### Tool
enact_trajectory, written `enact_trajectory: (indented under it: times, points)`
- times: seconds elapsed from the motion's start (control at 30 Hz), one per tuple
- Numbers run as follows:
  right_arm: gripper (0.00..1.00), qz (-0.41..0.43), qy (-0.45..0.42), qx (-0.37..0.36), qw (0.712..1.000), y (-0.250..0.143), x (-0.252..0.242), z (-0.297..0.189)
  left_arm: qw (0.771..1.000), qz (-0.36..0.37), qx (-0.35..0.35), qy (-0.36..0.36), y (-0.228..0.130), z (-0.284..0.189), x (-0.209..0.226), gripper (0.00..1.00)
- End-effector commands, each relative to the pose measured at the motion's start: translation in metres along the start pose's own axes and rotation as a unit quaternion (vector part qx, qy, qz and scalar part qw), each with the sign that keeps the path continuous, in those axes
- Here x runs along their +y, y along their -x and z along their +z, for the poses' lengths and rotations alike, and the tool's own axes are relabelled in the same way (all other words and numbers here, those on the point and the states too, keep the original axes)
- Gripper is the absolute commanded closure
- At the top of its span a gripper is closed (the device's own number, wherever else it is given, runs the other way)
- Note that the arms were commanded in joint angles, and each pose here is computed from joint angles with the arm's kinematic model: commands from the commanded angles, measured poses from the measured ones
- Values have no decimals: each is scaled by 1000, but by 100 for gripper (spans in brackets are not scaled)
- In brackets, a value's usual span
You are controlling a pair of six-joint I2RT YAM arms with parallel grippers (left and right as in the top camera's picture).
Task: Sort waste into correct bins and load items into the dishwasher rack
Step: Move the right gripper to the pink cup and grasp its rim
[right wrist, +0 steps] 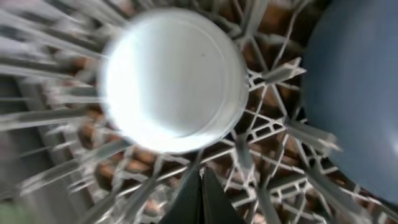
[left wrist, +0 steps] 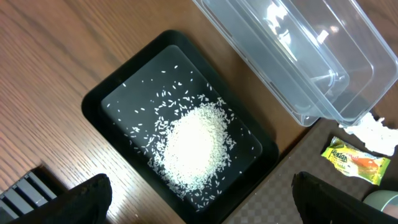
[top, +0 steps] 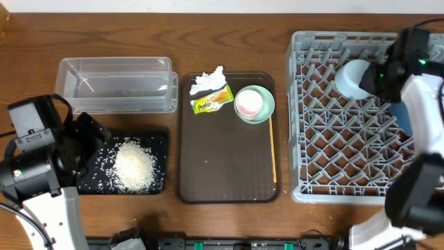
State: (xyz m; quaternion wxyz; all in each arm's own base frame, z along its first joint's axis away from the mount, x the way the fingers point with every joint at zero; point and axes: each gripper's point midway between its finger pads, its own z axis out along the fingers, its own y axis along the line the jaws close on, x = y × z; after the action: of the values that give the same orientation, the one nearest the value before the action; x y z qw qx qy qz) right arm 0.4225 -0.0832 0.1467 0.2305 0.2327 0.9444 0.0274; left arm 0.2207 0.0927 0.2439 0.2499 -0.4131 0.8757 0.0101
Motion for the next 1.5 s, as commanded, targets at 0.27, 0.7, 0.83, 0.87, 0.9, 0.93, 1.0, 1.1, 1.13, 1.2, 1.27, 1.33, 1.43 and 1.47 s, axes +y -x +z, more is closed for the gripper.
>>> enact_trajectory:
  times: [0.27, 0.7, 0.83, 0.87, 0.9, 0.93, 1.0, 1.1, 1.13, 1.2, 1.27, 1.33, 1.43, 1.47]
  points:
    - [21, -95, 345, -131, 925, -6, 133, -198, 1000, -3, -5, 2, 3, -2, 1, 5]
    - [24, -292, 235, -55, 925, -117, 257, -106, 1000, -3, -5, 2, 3, -2, 1, 5]
    - [35, -299, 183, -32, 936, -151, 278, -65, 1000, -3, -5, 2, 3, -2, 1, 5]
    - [37, -304, 171, -27, 937, -160, 282, -54, 1000, -3, -5, 2, 3, -2, 1, 5]
    - [37, -307, 159, -22, 938, -168, 284, -44, 1000, -3, -5, 2, 3, -2, 1, 5]
    - [37, -310, 149, -19, 939, -174, 286, -36, 1000, -3, -5, 2, 3, -2, 1, 5]
    - [41, -321, 131, -16, 938, -184, 288, -21, 1000, -3, -5, 2, 3, -2, 1, 5]
    - [48, -322, 116, -11, 939, -191, 290, -4, 1000, -3, -5, 2, 3, -2, 1, 5]
    - [49, -321, 115, -5, 940, -194, 290, 1, 1000, -3, -5, 2, 3, -2, 1, 5]
    - [53, -312, 113, 9, 943, -201, 290, 10, 1000, -3, -5, 2, 3, -2, 1, 5]
    - [59, -309, 115, 22, 944, -207, 290, 16, 1000, -3, -5, 2, 3, -2, 1, 5]
    - [63, -302, 113, 27, 946, -209, 290, 21, 1000, -3, -5, 2, 3, -2, 1, 5]
    - [67, -300, 110, 31, 947, -212, 290, 26, 1000, -3, -5, 2, 3, -2, 1, 5]
    - [67, -301, 107, 34, 947, -213, 289, 29, 1000, -3, -5, 2, 3, -2, 1, 5]
